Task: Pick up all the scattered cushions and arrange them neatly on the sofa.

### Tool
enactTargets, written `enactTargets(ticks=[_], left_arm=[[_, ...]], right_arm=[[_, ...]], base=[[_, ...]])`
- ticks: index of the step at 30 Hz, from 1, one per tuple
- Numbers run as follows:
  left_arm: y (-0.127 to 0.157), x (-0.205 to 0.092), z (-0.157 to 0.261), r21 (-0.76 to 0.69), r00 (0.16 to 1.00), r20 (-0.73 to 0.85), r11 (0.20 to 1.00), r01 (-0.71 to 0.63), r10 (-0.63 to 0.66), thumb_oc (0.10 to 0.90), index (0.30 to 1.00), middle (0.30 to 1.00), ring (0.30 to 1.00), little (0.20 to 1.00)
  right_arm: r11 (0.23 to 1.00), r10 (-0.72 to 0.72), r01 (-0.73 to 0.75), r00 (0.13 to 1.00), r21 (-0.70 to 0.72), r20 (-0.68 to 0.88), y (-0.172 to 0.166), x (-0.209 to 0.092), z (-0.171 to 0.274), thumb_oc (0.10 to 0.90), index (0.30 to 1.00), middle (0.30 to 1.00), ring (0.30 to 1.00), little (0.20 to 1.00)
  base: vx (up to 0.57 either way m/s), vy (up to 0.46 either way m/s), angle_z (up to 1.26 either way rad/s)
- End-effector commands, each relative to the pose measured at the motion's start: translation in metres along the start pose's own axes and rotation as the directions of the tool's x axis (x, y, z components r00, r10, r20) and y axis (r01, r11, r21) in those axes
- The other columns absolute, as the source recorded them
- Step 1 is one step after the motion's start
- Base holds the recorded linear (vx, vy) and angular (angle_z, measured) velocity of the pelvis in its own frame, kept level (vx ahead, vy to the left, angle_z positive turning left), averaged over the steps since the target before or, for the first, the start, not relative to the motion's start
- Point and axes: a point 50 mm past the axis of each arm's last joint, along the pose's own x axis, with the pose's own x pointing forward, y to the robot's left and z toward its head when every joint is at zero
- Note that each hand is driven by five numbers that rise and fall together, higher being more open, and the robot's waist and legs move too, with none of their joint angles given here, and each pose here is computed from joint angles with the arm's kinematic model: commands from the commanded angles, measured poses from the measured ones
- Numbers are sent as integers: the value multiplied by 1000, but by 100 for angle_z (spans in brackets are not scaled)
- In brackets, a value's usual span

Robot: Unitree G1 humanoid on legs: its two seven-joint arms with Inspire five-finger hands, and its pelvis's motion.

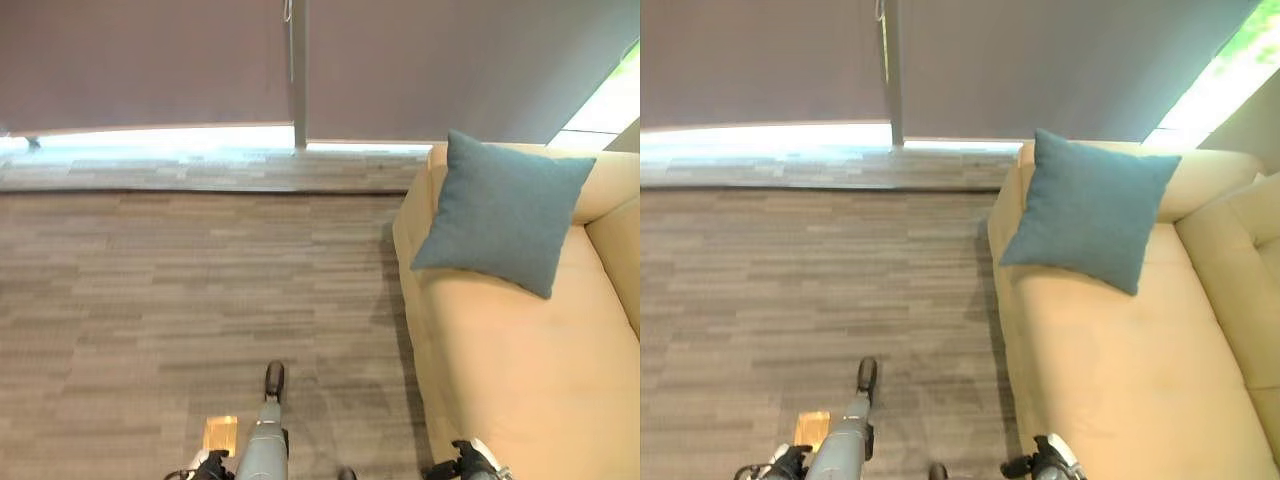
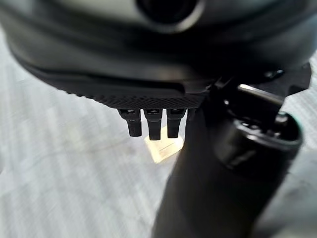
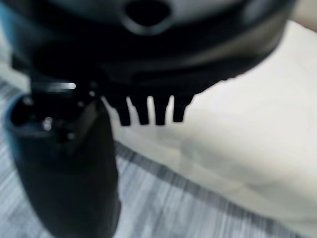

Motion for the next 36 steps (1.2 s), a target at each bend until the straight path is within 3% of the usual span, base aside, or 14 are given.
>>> enactTargets(ticks=[1,12,19,27,36], left_arm=[[10,2,2,-8,998,9,998,-57,57,800,900,900,900,900],[36,6,15,0,994,31,994,-107,107,800,900,900,900,900],[29,6,33,-6,993,90,997,-78,78,800,900,900,900,900],[21,5,33,177,992,125,983,-53,31,800,900,900,900,900],[12,2,41,121,987,158,991,-52,32,800,900,900,900,900]], right_arm=[[999,-31,31,999,19,-16,-6,1,-7,800,900,900,900,900],[983,-69,50,993,178,99,-16,2,32,800,900,900,900,900],[971,-56,57,998,232,-8,-11,2,5,800,900,900,900,900],[965,-50,78,992,248,-118,-15,0,-31,800,900,900,900,900],[970,-110,130,988,205,-106,-31,3,-28,800,900,900,900,900]], base=[[481,334,-53],[377,227,-24],[282,4,-11],[319,-95,-61],[243,-117,-93]])
